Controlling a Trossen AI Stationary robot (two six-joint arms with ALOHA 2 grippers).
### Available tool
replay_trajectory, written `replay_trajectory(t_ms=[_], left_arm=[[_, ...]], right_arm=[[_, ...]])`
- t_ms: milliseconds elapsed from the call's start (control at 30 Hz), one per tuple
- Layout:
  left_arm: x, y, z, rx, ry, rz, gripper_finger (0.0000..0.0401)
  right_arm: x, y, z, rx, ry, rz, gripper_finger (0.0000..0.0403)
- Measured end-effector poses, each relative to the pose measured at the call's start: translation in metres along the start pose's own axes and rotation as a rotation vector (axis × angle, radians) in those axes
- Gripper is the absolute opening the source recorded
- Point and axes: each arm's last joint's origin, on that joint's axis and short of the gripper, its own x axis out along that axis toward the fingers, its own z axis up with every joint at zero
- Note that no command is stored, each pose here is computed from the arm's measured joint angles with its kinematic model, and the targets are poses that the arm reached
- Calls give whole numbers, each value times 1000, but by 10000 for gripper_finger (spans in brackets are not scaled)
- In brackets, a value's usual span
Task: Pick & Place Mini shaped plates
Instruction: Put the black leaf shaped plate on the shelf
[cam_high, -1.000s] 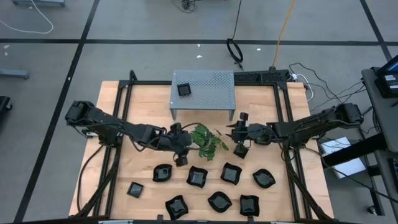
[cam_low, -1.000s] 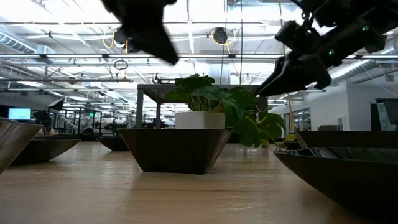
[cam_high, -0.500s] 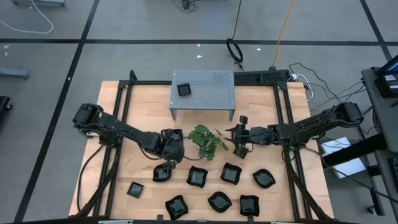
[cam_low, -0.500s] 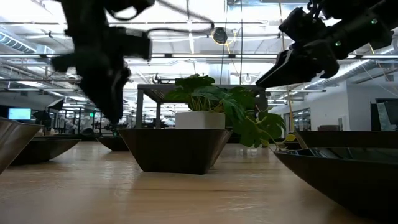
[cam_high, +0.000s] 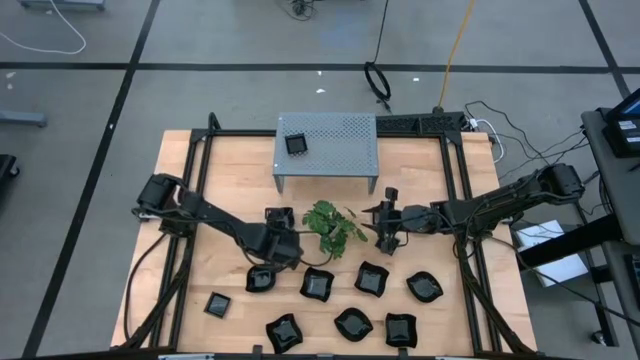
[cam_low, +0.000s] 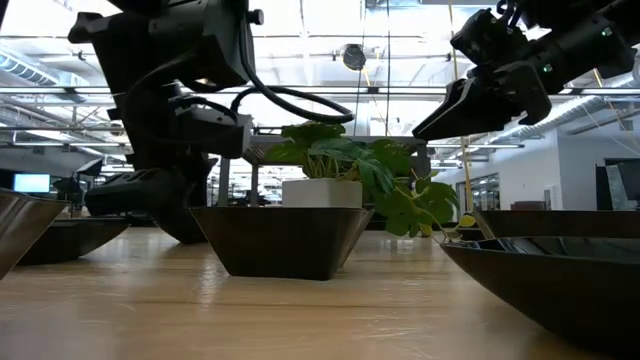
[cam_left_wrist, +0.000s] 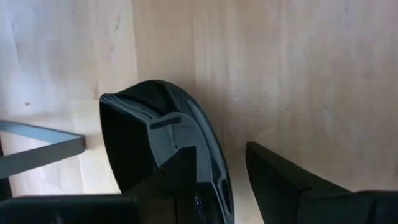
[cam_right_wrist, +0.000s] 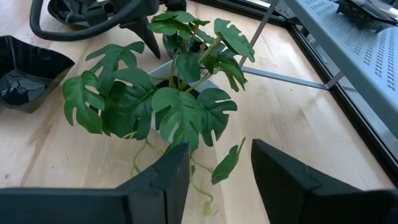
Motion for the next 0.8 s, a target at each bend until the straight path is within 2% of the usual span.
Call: replay_trajectory(t_ms=[133,233,500,800], left_arm=[[2,0,1,-18,-15,38,143],[3,2,1,-23,-10,45,124],[7,9,2,-45,10,13,11],[0,5,5,-34,18,-46,5]], right_arm=[[0,0,0,2,1,0,157],[0,0,0,1,4,0,157],[0,0,-1,-1,5,0,157],[0,0,-1,-4,10,1,157]])
